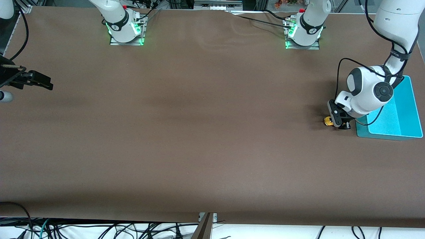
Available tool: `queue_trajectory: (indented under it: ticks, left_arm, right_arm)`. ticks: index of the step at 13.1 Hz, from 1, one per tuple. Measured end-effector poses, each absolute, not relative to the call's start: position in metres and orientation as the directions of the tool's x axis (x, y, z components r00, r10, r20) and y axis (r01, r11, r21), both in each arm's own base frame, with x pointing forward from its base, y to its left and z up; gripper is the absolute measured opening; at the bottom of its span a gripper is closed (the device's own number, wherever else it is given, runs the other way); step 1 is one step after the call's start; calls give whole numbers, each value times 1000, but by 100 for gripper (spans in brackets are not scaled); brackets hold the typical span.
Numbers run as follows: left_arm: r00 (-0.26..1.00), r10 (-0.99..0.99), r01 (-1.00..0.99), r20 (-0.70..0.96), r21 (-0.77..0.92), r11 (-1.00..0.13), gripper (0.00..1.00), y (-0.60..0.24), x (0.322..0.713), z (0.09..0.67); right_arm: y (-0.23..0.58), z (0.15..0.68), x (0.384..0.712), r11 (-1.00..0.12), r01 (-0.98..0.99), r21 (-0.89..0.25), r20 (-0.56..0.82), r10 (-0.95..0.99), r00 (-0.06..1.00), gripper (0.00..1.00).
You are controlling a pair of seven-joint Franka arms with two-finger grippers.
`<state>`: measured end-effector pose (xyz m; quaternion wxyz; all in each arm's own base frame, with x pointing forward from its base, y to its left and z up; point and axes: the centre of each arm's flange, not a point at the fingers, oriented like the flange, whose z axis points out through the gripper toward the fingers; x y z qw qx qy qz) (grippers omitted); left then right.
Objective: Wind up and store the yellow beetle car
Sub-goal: 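Lower the left gripper over the yellow car beside the bin, then close the left gripper on the yellow car and lift it, then lower the car into the blue bin and open the left gripper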
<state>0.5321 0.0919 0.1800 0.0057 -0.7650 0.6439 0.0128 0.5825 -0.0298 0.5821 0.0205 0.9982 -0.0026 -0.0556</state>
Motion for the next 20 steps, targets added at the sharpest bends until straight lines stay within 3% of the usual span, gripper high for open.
queue_trajectory:
  ticks: [2, 6, 10, 15, 20]
  left_arm:
    - [147, -989, -989, -26, 19, -147, 49, 82, 541, 200]
    - [104, -993, -987, -48, 120, -109, 49, 60, 570, 293]
    - [60, -991, -978, -122, 190, -83, 49, 82, 589, 360]
    - [20, -982, -968, -187, 243, -66, 49, 194, 566, 357]
    - [-32, -991, -980, -128, 201, 5, 49, 291, 537, 284]
  right_arm:
    - [-30, 581, 583, -999, -2, 41, -113, -7, 994, 100]
    - [-29, 581, 583, -999, -2, 41, -113, -7, 994, 100]
    - [-30, 581, 583, -999, -2, 41, -112, -7, 994, 100]
    - [-30, 581, 584, -999, -3, 41, -110, -8, 994, 100]
    - [-30, 581, 584, -999, -3, 42, -110, -8, 994, 100]
